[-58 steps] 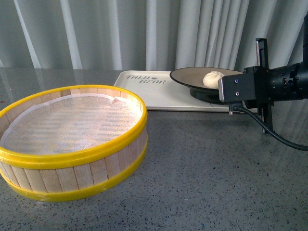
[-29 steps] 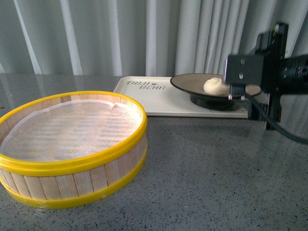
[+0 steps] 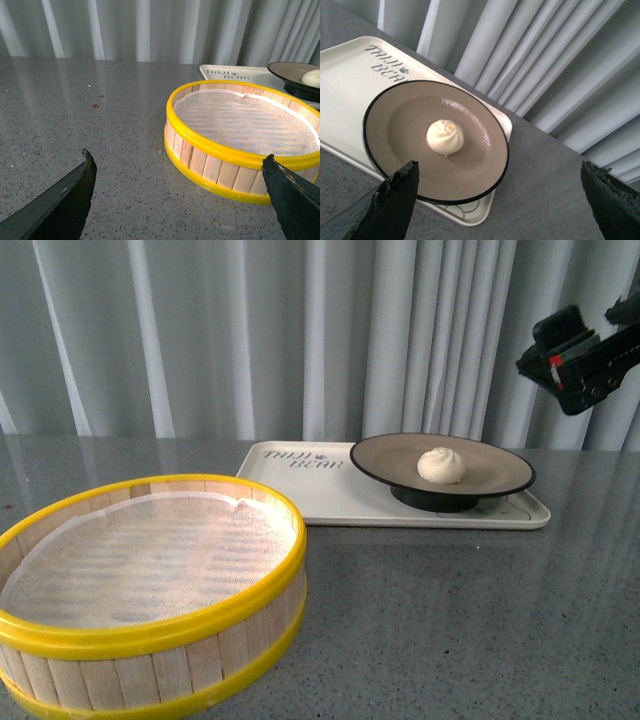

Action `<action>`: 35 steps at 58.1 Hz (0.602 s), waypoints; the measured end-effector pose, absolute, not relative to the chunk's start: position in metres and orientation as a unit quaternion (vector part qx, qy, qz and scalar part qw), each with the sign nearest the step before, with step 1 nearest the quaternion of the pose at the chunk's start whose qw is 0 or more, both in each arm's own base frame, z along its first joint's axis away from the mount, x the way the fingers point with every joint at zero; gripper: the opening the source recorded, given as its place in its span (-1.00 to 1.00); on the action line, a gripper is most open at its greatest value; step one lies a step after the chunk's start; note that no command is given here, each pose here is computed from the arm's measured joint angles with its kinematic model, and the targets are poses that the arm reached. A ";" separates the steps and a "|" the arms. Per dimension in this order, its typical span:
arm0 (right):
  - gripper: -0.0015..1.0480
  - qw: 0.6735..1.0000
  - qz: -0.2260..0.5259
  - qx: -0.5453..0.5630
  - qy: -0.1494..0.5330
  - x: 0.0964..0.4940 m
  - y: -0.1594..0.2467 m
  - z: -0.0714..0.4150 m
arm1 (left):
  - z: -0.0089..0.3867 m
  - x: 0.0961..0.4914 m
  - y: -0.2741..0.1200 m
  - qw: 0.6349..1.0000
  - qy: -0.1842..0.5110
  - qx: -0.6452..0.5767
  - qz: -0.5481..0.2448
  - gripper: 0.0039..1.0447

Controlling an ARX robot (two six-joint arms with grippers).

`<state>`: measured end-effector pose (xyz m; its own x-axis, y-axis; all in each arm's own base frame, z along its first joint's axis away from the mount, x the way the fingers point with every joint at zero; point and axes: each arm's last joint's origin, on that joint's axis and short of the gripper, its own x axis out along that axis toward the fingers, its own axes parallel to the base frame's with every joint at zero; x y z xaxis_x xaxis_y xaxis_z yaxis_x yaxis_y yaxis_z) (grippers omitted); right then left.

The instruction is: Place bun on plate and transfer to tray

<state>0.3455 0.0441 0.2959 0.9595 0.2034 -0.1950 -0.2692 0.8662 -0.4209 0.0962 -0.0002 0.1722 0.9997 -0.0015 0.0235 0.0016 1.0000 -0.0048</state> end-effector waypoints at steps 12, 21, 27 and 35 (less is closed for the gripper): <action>0.83 0.966 0.123 -0.215 0.076 0.345 0.045 0.295 | 0.172 0.096 0.000 1.000 -0.012 -0.002 -0.001 0.88; 0.48 0.994 0.014 -0.109 0.018 0.331 0.039 0.282 | 0.172 0.096 0.000 1.000 -0.012 -0.002 -0.001 0.88; 0.14 0.999 0.003 -0.045 -0.005 0.303 0.031 0.266 | 0.172 0.096 0.000 1.000 -0.012 -0.002 0.000 0.88; -0.37 1.000 -0.002 -0.014 -0.003 0.268 0.020 0.241 | 0.172 0.096 0.000 1.000 -0.012 -0.002 -0.001 0.88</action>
